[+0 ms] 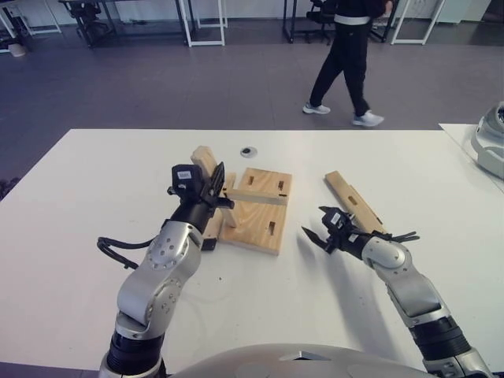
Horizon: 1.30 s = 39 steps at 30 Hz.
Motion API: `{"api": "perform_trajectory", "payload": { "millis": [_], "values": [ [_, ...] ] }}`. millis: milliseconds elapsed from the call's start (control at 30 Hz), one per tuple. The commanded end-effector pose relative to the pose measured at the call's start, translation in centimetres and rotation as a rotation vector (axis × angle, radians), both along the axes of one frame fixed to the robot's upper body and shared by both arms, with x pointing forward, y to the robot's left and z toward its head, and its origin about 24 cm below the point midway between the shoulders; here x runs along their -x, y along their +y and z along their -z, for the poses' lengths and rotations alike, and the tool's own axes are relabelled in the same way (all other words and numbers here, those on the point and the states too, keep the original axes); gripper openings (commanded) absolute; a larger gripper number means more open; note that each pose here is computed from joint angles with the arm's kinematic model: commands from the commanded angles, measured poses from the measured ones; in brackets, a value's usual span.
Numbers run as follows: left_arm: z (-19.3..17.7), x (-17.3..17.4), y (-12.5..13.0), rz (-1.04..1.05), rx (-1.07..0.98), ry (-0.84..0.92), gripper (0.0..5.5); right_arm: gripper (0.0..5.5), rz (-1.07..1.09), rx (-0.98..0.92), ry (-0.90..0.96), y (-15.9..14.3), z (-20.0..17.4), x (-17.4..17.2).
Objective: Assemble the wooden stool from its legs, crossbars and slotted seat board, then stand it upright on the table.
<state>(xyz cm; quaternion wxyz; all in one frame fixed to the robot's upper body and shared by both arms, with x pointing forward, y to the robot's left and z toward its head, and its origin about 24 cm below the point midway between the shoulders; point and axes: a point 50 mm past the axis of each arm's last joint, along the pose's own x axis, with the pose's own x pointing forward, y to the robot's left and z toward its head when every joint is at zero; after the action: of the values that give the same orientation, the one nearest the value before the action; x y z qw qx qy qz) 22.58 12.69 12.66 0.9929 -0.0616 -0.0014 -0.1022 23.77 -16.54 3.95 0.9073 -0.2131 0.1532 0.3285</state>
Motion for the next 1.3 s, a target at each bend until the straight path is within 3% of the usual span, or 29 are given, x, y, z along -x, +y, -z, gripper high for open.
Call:
{"api": "perform_trajectory", "payload": {
  "millis": [33, 167, 400, 433, 667, 833, 967, 1100, 1167, 1300],
  "values": [
    [4.4, 0.0, -0.8, 0.069, -0.062, 0.187, 1.01, 3.69, -0.012, 0.007, -0.021, -0.2, -0.6, -0.9],
    [4.2, -1.4, -1.3, 0.091, -0.079, 0.176, 1.01, 3.69, -0.010, -0.001, -0.028, 0.0, -0.6, -1.1],
    [-2.8, -3.1, -2.5, 0.137, 0.163, -0.086, 1.01, 3.69, 0.055, -0.021, -0.063, -0.4, -0.8, -2.1],
    [-3.2, -3.1, -2.4, 0.141, 0.176, -0.095, 1.37, 3.69, 0.059, -0.025, -0.065, -0.3, -0.8, -2.1],
    [-4.2, -2.1, -2.1, 0.205, 0.230, -0.064, 2.37, 3.69, 0.111, -0.030, -0.083, -0.7, -0.8, -2.5],
    [-4.6, -1.0, -2.5, 0.290, 0.321, 0.017, 3.24, 3.69, 0.199, -0.016, -0.152, -3.5, -2.4, -3.4],
    [-5.6, 0.3, -3.3, 0.430, 0.410, 0.040, 3.24, 3.69, 0.275, -0.029, -0.283, -6.3, -6.0, -5.1],
    [-6.5, 1.0, -3.5, 0.508, 0.428, 0.027, 3.24, 3.69, 0.334, -0.012, -0.330, -7.9, -7.0, -5.9],
    [-7.7, 0.8, -2.5, 0.486, 0.369, -0.044, 3.24, 3.69, 0.344, -0.009, -0.333, -8.2, -6.9, -6.0],
    [-13.1, -0.1, 2.2, 0.399, 0.254, -0.328, 3.24, 3.69, 0.353, -0.013, -0.321, -8.1, -6.1, -5.9]
  ]
}}
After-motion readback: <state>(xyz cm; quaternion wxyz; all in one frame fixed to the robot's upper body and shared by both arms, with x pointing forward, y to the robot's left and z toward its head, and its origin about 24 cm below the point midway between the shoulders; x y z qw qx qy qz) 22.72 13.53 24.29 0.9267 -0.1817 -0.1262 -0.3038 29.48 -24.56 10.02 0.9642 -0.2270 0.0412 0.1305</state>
